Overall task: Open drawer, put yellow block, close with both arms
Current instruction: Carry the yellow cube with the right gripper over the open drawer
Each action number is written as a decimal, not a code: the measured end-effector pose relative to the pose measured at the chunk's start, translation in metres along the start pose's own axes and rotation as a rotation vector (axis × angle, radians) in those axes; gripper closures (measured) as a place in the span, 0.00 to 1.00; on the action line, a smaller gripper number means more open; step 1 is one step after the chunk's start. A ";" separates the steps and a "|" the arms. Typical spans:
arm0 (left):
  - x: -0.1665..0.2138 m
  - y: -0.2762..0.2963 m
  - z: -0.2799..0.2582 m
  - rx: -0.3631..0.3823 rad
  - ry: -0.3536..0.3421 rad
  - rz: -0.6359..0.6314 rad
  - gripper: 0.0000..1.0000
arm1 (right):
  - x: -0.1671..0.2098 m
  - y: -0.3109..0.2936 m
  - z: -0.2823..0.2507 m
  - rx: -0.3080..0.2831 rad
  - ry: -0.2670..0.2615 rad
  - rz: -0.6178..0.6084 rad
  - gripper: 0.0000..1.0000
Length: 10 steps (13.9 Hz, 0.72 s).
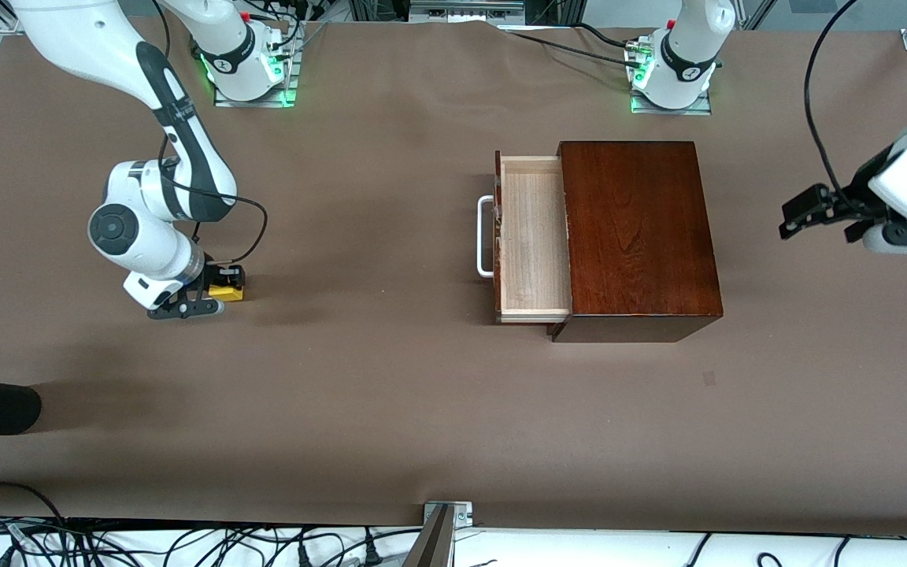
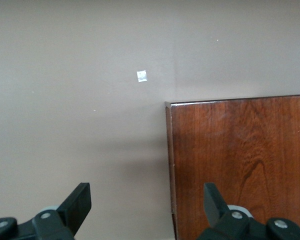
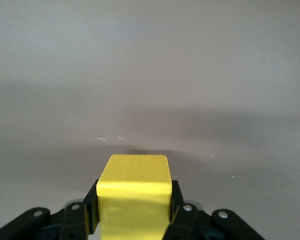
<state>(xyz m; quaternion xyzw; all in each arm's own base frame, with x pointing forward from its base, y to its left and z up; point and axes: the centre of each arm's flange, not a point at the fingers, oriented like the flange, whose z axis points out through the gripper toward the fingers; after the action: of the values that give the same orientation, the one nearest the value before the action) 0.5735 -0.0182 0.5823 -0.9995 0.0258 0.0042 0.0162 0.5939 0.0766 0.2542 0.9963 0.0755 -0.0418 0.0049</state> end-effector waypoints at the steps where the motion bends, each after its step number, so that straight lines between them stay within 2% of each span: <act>1: 0.000 0.004 -0.002 0.010 0.003 0.009 0.00 | 0.013 -0.016 -0.032 0.008 -0.011 -0.026 0.45; 5: 0.003 0.009 0.001 0.011 0.001 0.020 0.00 | 0.033 -0.127 -0.154 0.013 -0.002 -0.206 0.45; 7: 0.003 0.013 0.001 0.011 0.002 0.026 0.00 | 0.019 -0.215 -0.185 -0.004 0.022 -0.349 0.45; 10: 0.004 0.015 0.001 0.011 0.002 0.029 0.00 | -0.027 -0.352 -0.196 -0.042 0.067 -0.590 0.45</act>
<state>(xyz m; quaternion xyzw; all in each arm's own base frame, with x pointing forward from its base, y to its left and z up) 0.5770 -0.0330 0.5809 -0.9990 0.0402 0.0032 0.0214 0.5308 0.4235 0.4507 0.9319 0.3625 -0.0068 0.0104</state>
